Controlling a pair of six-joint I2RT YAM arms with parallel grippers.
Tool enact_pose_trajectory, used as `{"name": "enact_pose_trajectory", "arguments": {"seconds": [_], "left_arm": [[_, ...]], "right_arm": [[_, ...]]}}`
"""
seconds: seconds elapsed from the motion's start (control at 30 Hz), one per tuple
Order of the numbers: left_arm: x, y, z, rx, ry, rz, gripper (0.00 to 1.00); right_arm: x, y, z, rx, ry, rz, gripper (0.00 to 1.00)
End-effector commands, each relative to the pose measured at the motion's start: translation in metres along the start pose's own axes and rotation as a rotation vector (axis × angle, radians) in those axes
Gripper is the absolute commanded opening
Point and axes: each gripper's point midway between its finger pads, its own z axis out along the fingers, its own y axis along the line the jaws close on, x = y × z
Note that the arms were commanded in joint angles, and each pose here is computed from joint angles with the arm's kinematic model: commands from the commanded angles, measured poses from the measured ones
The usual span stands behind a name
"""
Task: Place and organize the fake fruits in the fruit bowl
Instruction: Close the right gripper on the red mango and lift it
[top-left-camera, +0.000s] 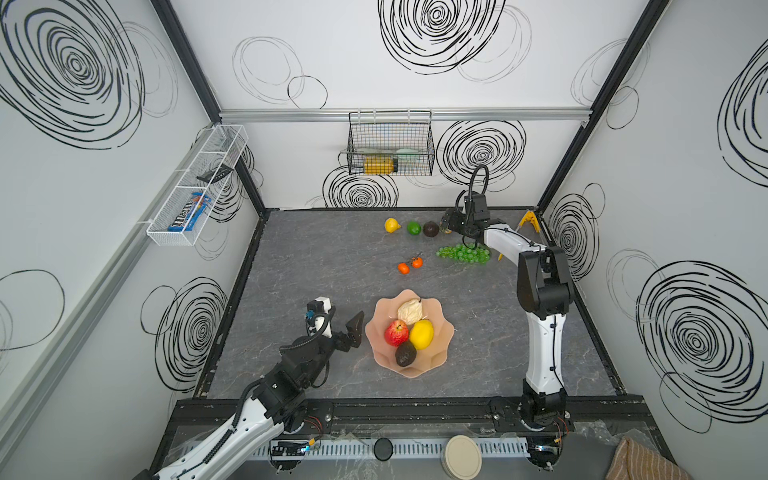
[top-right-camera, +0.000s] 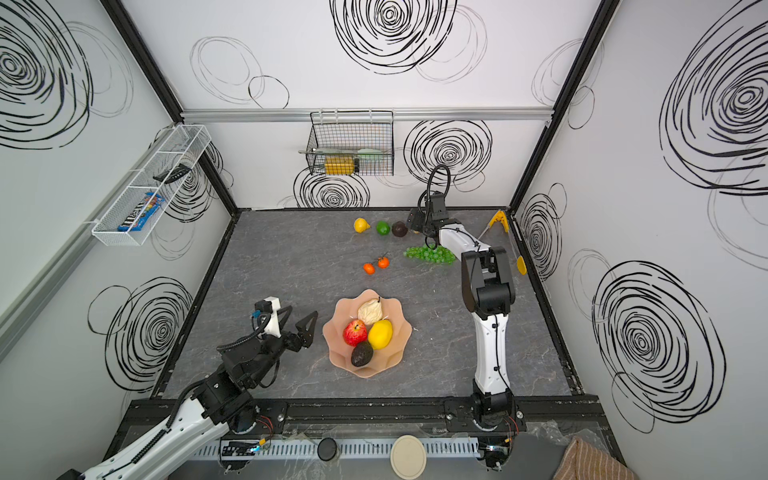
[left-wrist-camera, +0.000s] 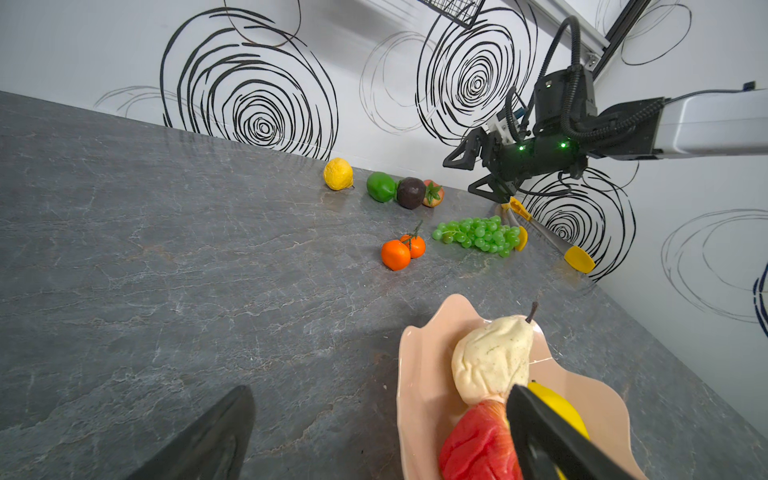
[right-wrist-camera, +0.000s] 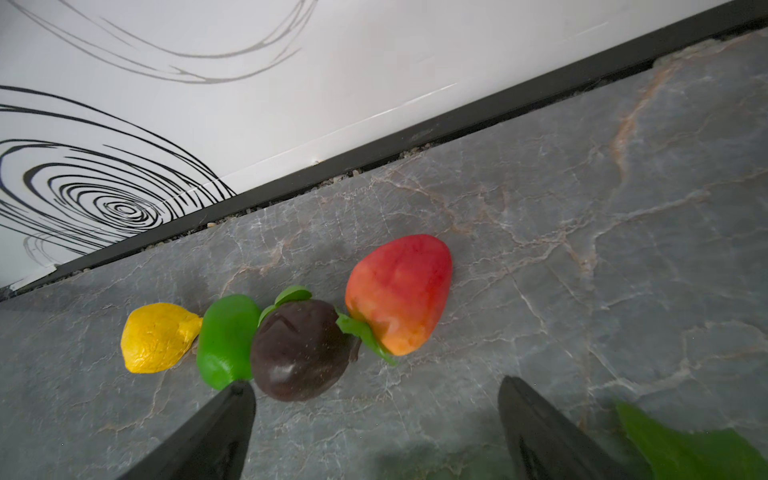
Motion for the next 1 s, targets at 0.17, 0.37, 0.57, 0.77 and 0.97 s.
{"name": "enact_pose_trajectory", "arguments": {"seconds": [0.17, 0.37, 0.57, 0.77, 0.97], "left_arm": [[-0.009, -0.001, 0.002, 0.004, -0.041, -0.002, 0.99], [-0.009, -0.001, 0.003, 0.004, -0.041, -0.002, 1.0], [-0.008, 0.0, 0.003, 0.002, -0.04, -0.002, 1.0], [-0.008, -0.001, 0.003, 0.005, -0.042, -0.003, 1.0], [-0.008, -0.001, 0.003, 0.005, -0.043, -0.003, 0.96]], "right_arm": [[-0.001, -0.012, 0.038, 0.061, 0.01, 0.026, 0.96], [0.002, -0.014, 0.062, 0.066, 0.03, 0.029, 0.96], [0.008, -0.022, 0.082, 0.085, 0.069, 0.008, 0.95], [0.007, -0.033, 0.086, 0.094, 0.079, 0.013, 0.89], [0.008, -0.034, 0.086, 0.065, 0.09, 0.015, 0.79]]}}
